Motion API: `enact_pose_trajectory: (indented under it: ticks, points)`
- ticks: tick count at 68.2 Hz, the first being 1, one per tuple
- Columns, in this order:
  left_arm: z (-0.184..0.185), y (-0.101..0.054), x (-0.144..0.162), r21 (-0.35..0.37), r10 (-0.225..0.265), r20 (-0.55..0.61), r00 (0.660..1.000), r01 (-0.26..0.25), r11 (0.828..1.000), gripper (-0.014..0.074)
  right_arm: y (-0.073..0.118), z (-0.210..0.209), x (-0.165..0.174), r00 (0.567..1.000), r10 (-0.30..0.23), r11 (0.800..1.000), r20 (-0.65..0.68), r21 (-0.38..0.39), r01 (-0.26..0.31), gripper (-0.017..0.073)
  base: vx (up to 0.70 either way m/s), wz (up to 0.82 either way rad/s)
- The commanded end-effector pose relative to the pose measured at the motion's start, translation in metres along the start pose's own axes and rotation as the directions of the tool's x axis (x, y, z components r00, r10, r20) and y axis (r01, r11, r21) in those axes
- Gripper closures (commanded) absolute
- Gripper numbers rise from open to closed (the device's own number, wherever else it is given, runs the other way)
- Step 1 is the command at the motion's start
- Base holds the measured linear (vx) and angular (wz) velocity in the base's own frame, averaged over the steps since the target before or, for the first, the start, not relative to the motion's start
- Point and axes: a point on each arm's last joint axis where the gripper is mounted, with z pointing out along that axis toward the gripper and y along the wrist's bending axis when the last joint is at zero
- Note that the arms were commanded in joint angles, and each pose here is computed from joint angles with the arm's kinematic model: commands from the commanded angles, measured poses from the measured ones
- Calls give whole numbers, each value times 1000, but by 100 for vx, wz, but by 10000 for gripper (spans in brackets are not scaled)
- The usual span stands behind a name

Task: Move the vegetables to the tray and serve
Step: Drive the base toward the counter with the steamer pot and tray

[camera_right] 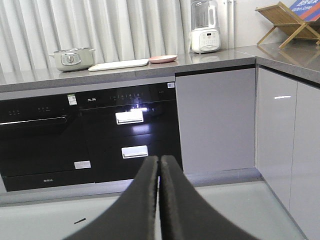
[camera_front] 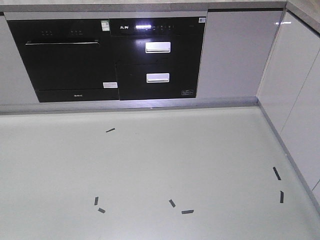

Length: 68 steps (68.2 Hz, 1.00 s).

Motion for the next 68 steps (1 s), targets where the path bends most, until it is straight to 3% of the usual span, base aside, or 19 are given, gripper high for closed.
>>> enact_pose_trajectory:
  ticks: [1,68]
  points:
    - [0,1,2,8,-10,57,998,10,1000,599,2,0,-1,998,-13,1000,55,-23,14,562,0,0]
    - [0,1,2,8,-10,57,998,10,1000,599,2,0,-1,998,-13,1000,54,-22,14,562,1,1]
